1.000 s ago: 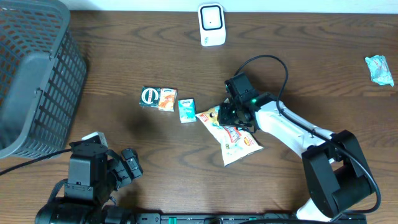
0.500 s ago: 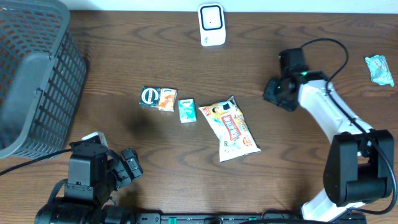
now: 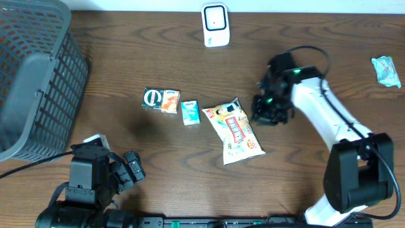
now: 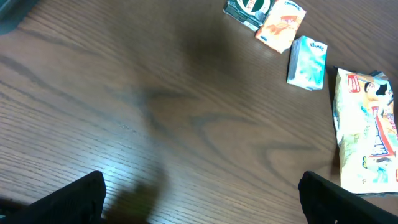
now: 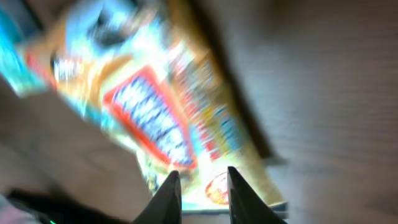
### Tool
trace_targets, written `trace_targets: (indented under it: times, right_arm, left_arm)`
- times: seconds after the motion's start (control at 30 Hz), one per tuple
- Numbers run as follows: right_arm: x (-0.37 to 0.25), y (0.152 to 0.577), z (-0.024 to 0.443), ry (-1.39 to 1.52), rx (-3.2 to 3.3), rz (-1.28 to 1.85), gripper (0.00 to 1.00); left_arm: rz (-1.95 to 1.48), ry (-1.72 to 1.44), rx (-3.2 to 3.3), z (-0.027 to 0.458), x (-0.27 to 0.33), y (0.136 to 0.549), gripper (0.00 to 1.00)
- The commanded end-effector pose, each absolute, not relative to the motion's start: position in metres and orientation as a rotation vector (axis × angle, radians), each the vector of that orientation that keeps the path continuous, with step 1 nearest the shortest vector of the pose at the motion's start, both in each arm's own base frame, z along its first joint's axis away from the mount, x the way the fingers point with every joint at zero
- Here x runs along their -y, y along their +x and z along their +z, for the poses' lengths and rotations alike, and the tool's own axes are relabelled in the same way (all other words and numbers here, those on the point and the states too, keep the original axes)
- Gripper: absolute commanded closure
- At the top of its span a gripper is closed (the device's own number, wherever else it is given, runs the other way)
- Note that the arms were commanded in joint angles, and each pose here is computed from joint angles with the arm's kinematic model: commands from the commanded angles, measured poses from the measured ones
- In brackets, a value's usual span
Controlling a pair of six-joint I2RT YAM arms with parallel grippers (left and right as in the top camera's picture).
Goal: Scan the item barcode
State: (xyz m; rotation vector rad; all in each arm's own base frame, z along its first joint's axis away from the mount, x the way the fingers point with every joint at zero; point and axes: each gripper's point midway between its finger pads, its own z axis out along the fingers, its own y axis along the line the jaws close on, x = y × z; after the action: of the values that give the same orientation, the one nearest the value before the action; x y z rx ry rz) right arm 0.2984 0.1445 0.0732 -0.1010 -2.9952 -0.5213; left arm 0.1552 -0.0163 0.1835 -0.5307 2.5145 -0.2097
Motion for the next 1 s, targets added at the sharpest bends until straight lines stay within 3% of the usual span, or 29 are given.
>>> trace_targets:
  times: [0.0, 0.17, 0.47, 0.7, 0.83, 0.97]
  right_arm:
    - [-0.153, 0.283, 0.061, 0.106, 3.021, -0.338, 0.79]
    - [-0.167, 0.273, 0.037, 0.078, 3.070, -0.205, 0.71]
    - [-0.180, 0.273, 0.001, -0.013, 3.156, -0.248, 0.73]
    - [-0.140, 0.295, -0.006, -0.408, 3.221, -0.071, 0.76]
    - [-0.120, 0.311, -0.005, -0.581, 3.219, -0.094, 0.85]
    - [-0.100, 0.321, -0.004, -0.768, 3.172, -0.143, 0.82]
  left_arm:
    - [-0.197, -0.534, -2.512, 0.183, 0.014, 0.155, 0.02]
    - [-0.197, -0.534, -2.512, 0.183, 0.014, 0.155, 0.02]
    - [-0.197, -0.534, -2.512, 0.183, 0.014, 0.154, 0.02]
    - [-0.197, -0.534, -2.512, 0.183, 0.014, 0.155, 0.02]
    - [-0.197, -0.534, -2.512, 0.183, 0.014, 0.154, 0.02]
    - [-0.197, -0.534, -2.512, 0.183, 0.014, 0.154, 0.02]
